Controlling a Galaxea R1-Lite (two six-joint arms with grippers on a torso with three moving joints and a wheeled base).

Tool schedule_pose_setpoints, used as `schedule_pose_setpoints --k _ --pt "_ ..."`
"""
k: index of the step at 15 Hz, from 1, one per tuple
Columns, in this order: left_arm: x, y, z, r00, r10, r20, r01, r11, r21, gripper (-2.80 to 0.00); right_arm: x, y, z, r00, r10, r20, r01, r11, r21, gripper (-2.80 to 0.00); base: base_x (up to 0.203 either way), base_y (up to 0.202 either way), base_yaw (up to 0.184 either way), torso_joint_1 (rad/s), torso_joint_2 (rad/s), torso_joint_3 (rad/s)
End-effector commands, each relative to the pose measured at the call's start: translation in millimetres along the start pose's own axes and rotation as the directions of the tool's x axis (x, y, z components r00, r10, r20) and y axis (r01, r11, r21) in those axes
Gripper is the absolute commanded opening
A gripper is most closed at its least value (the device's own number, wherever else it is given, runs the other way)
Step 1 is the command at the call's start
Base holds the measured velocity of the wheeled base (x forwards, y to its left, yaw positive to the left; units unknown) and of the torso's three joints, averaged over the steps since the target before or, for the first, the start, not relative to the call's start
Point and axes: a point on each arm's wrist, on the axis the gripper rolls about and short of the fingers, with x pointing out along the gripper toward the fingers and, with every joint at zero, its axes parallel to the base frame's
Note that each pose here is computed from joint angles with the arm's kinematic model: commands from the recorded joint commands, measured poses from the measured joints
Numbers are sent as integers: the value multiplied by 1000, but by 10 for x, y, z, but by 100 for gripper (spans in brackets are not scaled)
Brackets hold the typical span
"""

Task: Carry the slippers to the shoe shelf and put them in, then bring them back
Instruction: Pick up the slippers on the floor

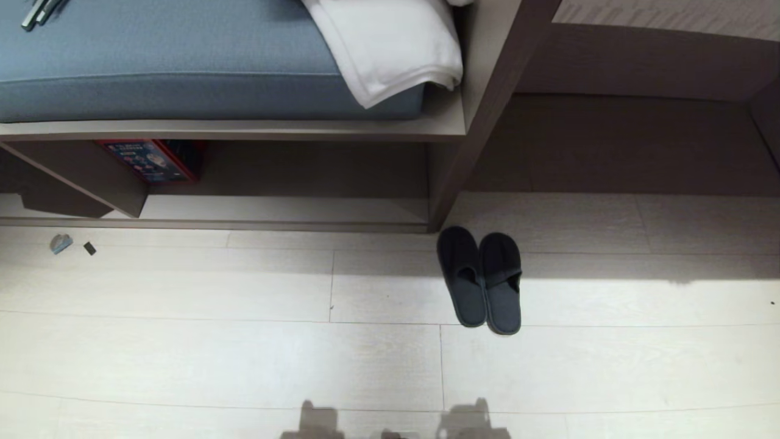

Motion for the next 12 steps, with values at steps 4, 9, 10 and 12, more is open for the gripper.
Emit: schedule_pose_setpoints --k 4,9,10,12 --pt "4 0 -13 1000 0 -6 0 1000 -1 -280 1 0 0 1000 0 -2 0 1000 -1 -280 0 0 0 3 1 -204" --pt "4 0 -11 1000 0 -4 0 1000 -1 -280 0 0 -1 1000 0 0 0 1000 -2 -280 0 0 0 5 3 -195" --pt "4 0 -11 1000 0 -4 0 1000 -1 -280 1 0 -3 1000 0 -1 0 1000 -1 -280 0 0 0 12 2 -193" --pt "4 0 -11 1000 0 -4 0 1000 -1 -280 0 0 -1 1000 0 -1 0 1000 -2 -280 0 0 0 0 1 -200"
